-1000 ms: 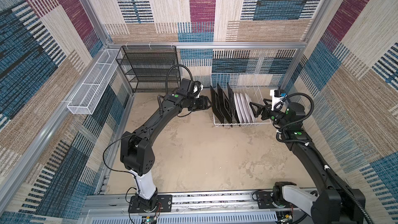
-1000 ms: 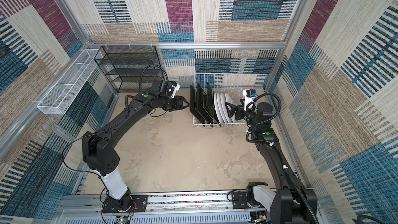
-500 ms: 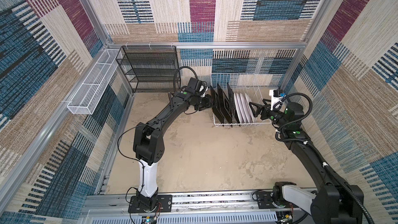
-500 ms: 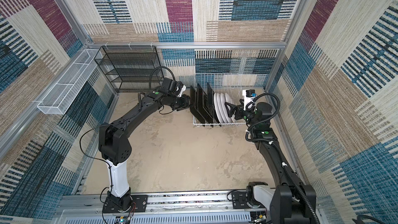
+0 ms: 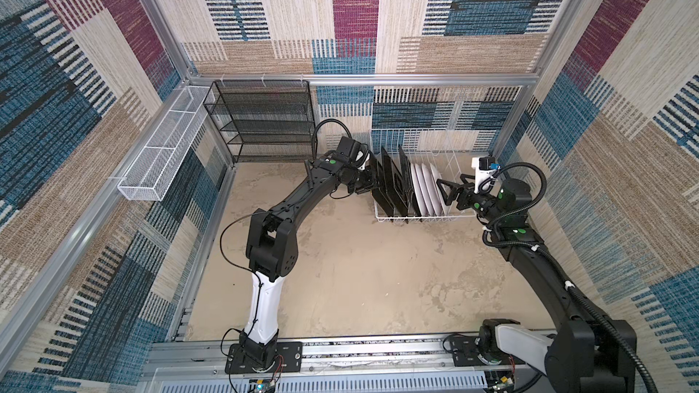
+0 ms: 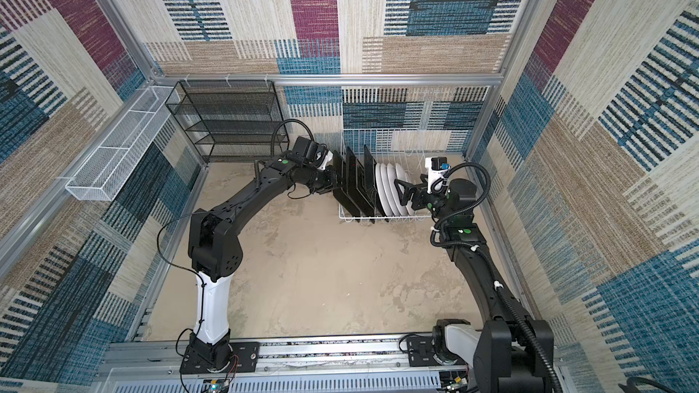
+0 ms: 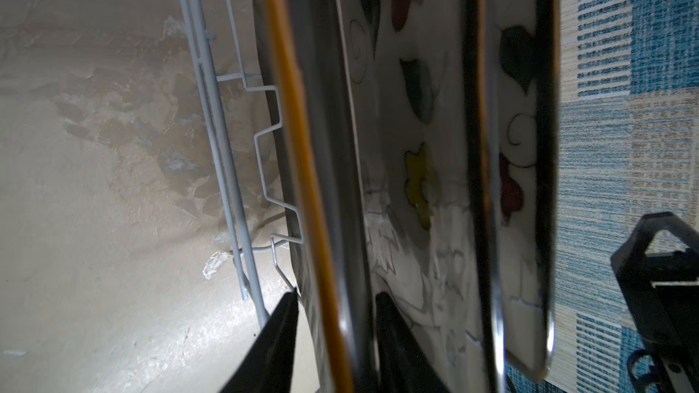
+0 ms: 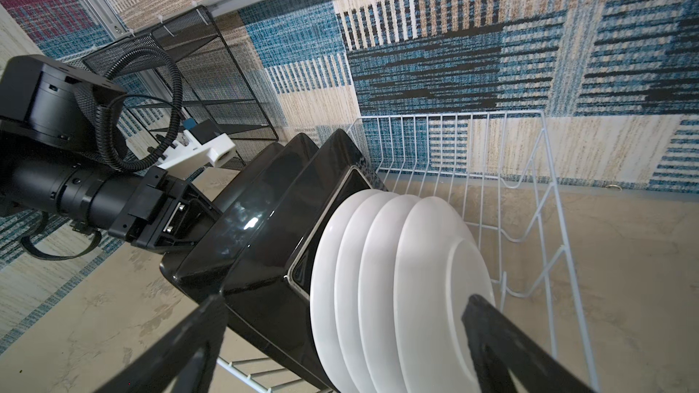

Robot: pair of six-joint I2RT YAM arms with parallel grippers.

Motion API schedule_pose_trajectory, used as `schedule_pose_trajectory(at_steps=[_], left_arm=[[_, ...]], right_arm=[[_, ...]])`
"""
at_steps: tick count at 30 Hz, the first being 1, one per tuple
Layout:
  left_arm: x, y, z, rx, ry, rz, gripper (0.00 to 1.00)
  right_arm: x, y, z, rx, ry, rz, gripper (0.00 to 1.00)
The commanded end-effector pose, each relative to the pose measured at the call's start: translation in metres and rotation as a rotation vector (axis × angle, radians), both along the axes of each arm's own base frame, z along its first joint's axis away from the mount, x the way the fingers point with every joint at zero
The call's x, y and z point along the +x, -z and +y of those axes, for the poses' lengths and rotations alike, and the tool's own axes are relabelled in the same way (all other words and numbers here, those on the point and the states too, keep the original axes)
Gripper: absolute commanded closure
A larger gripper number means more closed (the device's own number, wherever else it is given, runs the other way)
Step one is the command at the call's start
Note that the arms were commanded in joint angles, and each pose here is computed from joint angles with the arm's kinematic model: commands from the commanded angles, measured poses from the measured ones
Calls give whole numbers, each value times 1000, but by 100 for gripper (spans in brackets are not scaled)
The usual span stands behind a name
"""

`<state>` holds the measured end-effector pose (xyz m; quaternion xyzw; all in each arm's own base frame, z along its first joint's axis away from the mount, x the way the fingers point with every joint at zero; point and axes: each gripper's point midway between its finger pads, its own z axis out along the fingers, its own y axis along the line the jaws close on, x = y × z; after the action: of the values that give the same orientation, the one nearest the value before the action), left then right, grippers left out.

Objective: Unload the plates from the dish rack
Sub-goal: Pick up a plate from the dish rack.

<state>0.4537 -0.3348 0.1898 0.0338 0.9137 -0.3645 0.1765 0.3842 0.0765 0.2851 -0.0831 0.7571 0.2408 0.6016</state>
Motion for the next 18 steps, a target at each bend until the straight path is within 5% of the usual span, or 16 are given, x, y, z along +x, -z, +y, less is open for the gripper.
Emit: schedule_pose_trajectory(at_steps=[1,14,18], left_arm=[[2,13,7,42,-40,34,71],[0,14,8,36,-50,51,100],[-2,14,7,29,-47,50,100]], right_arm=[[3,-11,-1,9,8,-34,0],[2,-13,-3,9,22,-40,0],[1,-13,-4,10,27,-41,0]])
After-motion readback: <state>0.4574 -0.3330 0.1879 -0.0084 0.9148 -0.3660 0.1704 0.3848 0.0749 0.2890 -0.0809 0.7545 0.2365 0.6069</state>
